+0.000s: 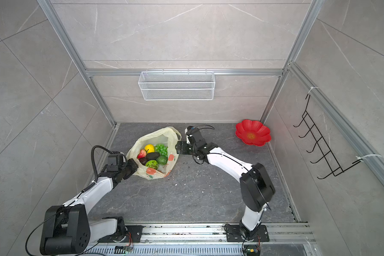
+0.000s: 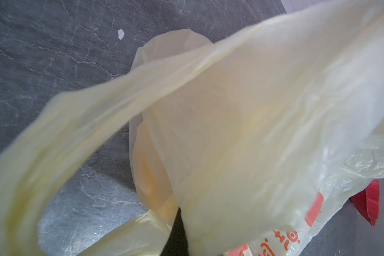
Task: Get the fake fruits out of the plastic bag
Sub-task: 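Move the right gripper to the red flower-shaped plate and grasp its rim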
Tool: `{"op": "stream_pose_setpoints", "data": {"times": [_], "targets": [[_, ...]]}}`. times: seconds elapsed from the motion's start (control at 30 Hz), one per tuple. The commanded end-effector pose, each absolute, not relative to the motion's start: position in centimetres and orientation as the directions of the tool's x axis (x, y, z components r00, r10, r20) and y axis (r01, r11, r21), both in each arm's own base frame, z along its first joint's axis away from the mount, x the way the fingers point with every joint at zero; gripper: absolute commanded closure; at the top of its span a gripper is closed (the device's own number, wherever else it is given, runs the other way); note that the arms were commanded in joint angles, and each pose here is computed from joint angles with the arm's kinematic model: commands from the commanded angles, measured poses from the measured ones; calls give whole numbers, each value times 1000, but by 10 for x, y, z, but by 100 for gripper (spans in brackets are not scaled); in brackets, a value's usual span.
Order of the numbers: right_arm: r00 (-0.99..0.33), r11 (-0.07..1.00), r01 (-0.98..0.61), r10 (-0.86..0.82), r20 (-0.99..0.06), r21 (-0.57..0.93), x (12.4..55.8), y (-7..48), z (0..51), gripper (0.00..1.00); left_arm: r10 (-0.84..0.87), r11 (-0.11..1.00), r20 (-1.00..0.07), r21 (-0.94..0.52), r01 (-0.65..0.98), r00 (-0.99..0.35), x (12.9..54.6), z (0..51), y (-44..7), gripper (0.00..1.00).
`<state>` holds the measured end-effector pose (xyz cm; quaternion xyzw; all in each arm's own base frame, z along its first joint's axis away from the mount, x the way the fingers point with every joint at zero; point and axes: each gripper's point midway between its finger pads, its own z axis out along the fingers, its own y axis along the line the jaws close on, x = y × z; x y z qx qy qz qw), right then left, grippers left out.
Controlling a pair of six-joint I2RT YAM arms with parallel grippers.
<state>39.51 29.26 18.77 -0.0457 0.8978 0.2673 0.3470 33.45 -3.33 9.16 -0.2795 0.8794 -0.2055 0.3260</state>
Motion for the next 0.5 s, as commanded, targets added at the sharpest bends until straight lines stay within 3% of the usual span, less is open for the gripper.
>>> {"op": "stream_pose_setpoints", "data": {"times": [0.0,0.2,0.47], "targets": [[-707,900,-113,225,-671,422,397,227,194,17,-610,767,-496,-564,-304,-618,339,103,-37,100],[-616,906,157,401,-678,393,400,124,189,18,-606,769,-503,-569,-291,-617,339,104,-39,100],[-466,783,442,617,-634,438,422,26,167,19,-595,777,-515,-564,-279,-618,339,103,-38,100]]}}
